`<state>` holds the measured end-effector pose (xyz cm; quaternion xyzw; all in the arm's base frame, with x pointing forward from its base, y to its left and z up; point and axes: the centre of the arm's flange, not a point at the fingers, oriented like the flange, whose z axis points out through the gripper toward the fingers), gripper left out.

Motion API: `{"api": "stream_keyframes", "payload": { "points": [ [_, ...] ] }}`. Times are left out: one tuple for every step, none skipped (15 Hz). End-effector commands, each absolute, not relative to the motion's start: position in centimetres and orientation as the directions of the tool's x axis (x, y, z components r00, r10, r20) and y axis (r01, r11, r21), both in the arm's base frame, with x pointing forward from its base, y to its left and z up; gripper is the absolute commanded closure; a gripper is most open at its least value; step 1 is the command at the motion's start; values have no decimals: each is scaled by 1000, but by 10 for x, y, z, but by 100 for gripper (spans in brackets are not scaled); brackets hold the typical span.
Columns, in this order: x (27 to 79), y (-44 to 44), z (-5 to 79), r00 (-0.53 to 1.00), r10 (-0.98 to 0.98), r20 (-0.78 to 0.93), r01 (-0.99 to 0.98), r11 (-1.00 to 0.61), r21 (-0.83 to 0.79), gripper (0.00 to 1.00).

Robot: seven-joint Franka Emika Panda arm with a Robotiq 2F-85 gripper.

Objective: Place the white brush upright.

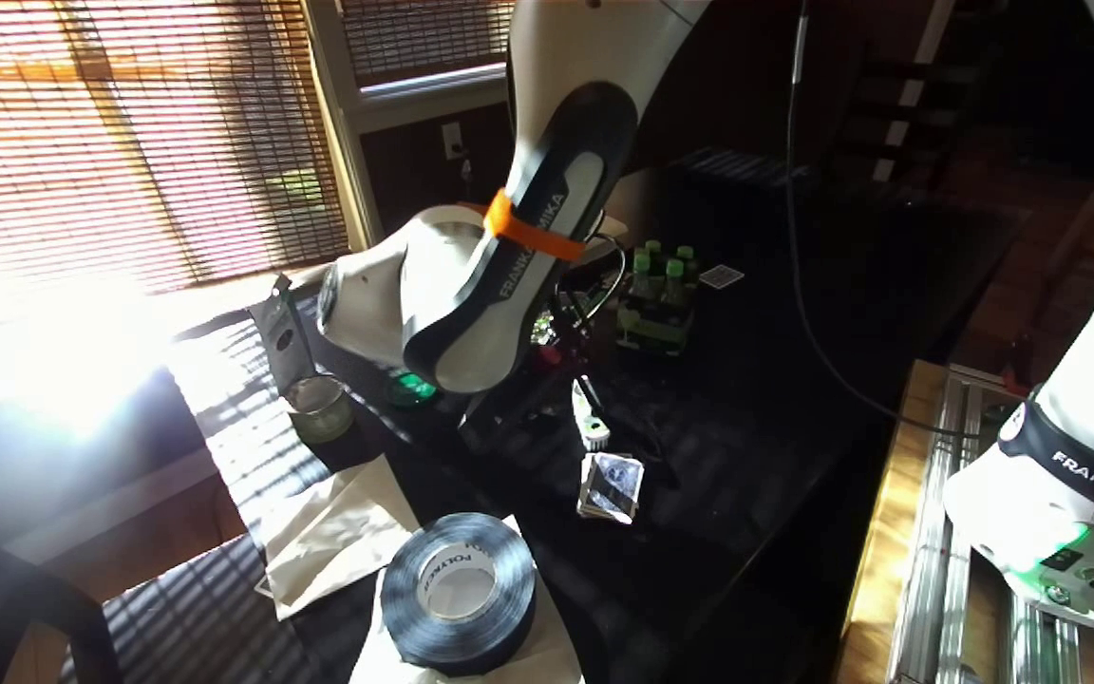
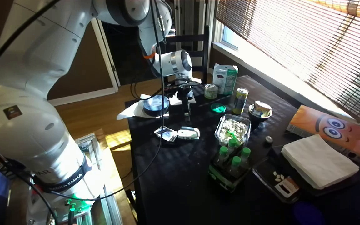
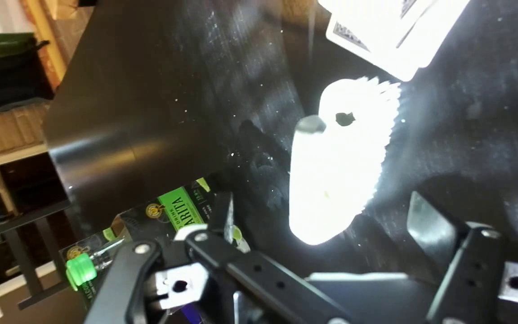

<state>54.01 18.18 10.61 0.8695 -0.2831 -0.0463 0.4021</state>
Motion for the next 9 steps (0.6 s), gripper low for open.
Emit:
{"api": "stream_keyframes", "payload": {
  "points": [
    [511,146,148,784,-608,130,-554,-589,589,0],
    [507,139,156,769,-625,131,-582,-601,549,0],
    [499,131,168,754,-643,135,-611,-610,505,0],
    [493,124,179,737,-660,143,-640,-615,460,0],
    [486,118,189,723,-674,152,-666,-621,414,0],
    [480,115,198,712,-681,169,-687,-628,365,0],
    [523,129,167,738,-657,156,-645,-617,451,0],
    [519,125,176,735,-659,163,-652,-619,437,0],
    [519,123,178,734,-659,166,-654,-618,437,0]
  ]
}}
